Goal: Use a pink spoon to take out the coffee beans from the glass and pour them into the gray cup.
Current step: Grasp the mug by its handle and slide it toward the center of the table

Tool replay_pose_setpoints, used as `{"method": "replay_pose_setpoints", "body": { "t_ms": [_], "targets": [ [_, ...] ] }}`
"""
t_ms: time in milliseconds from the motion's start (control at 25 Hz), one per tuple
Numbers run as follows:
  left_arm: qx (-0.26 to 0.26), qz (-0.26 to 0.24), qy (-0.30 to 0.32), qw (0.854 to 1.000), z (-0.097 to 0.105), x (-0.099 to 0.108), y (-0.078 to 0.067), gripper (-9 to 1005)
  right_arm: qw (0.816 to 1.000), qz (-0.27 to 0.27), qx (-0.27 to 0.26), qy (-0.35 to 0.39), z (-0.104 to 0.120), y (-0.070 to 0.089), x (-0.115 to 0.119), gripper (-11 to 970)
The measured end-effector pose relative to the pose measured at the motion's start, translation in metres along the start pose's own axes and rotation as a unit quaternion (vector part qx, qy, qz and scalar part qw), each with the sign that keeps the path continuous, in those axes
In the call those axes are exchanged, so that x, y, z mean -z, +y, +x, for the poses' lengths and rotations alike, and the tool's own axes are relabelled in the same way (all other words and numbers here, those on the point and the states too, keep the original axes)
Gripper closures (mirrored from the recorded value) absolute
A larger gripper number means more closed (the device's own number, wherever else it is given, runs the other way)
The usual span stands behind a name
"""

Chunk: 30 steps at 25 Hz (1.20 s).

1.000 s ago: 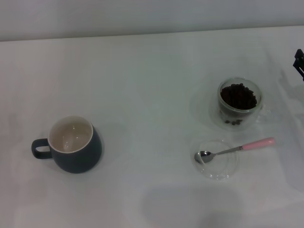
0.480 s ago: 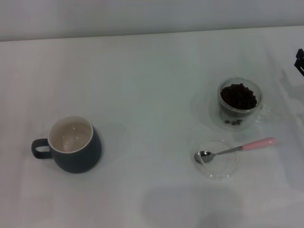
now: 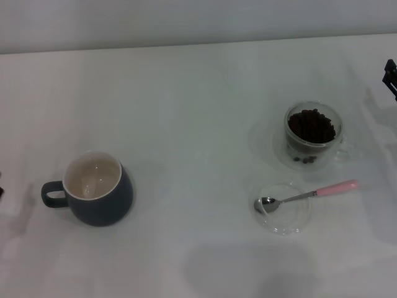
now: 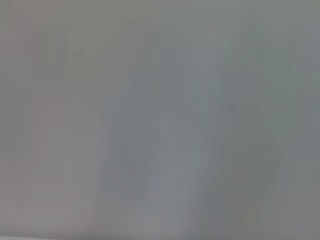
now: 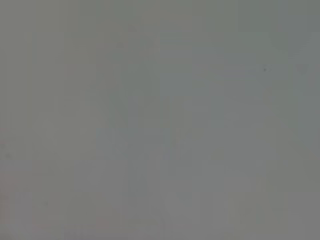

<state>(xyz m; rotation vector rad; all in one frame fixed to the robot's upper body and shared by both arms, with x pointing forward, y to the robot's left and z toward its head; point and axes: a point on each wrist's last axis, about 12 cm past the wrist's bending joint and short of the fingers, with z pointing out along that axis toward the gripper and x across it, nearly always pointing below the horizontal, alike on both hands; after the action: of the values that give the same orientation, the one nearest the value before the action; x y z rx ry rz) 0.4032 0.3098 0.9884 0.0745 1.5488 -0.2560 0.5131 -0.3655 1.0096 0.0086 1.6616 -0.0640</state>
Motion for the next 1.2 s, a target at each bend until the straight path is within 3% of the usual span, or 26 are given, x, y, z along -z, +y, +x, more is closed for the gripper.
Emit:
{"method": "replay_pose_setpoints", "body": {
  "t_ms": [360,640,1200],
  "targets": [
    [0.003,0.050,0.022,0.998,0.007,0.015,-0.016,225,1.000,0.001,0.002,-0.001,-0.001,-0.001,-0.001,102],
    [0.006,0.059,0.051,0.997,0.014,0.020,-0.020,226,1.000,0.002,0.004,-0.003,-0.002,-0.003,-0.001,102],
    [-0.011,0.089,0.104,0.991,0.023,-0.014,-0.025,225,1.000,0.002,-0.002,0.000,0.002,-0.001,0.004,102]
  ]
}}
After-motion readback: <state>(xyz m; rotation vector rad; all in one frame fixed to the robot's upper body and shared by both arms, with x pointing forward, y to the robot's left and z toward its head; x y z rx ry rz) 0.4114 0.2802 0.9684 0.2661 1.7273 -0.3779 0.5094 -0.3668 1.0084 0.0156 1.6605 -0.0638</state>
